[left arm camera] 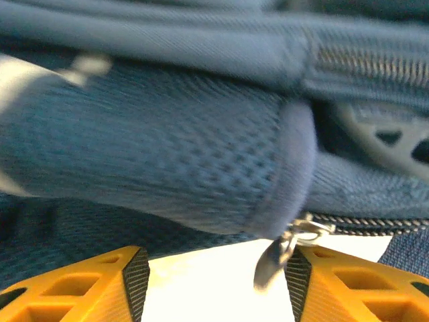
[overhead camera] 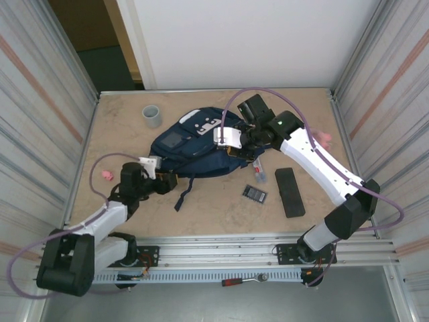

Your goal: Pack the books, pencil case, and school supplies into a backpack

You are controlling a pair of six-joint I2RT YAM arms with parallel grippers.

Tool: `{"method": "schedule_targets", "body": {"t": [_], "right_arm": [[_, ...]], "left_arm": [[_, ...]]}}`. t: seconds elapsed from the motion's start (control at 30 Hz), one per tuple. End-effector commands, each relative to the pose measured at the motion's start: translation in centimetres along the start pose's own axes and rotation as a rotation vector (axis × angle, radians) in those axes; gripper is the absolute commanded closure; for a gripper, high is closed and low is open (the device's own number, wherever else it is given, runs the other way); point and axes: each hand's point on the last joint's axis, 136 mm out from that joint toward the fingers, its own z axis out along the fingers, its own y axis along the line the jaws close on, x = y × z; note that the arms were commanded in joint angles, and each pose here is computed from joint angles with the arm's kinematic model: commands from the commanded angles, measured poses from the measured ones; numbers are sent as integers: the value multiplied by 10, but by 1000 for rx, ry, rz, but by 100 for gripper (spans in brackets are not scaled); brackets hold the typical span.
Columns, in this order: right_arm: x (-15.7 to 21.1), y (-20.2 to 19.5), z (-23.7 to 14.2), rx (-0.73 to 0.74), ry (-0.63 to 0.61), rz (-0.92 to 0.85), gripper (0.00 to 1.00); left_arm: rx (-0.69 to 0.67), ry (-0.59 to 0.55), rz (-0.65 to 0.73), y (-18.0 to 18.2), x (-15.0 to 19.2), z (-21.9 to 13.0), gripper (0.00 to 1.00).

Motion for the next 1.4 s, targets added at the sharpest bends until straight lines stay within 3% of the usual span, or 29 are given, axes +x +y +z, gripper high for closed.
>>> {"method": "schedule_targets", "body": {"t": [0.0,0.13,0.3,0.4,0.67,0.93,1.0,1.03,1.1,1.2,1.23,1.37], "right_arm": [[-26,-24,-19,86,-95,-41,100],[-27,-26,-17,86,-92,-43,100],[-20,-40,-8,142,-45,19,100],[-13,-39,7,158,-7,46,100],[-25,3,51,82,-83,125,100],[-32,29,91,52,-111,293,100],[-32,37,92,24,-124,351,100],[-31,40,89,14,-132,390,95],[-26,43,80,6,-144,516,76],[-11,36,59,5,-184,880,49],[-1,31,54,12,-190,1059,45],[58,37,46,17,-152,1690,41]], "left_arm": [[37,-72,109,-12,-21,7,44],[54,-116,119,-15,-26,6,57],[123,-125,141,-31,-27,-3,98],[175,-145,157,-50,-30,-16,100],[328,-145,246,-101,-34,-46,100],[493,81,295,-153,0,-34,100],[455,110,284,-153,4,-25,100],[420,120,263,-147,5,-21,100],[343,135,216,-133,7,-14,100],[294,139,199,-122,13,-12,100],[285,139,198,-120,15,-12,100],[248,162,197,-112,23,-12,100]]}}
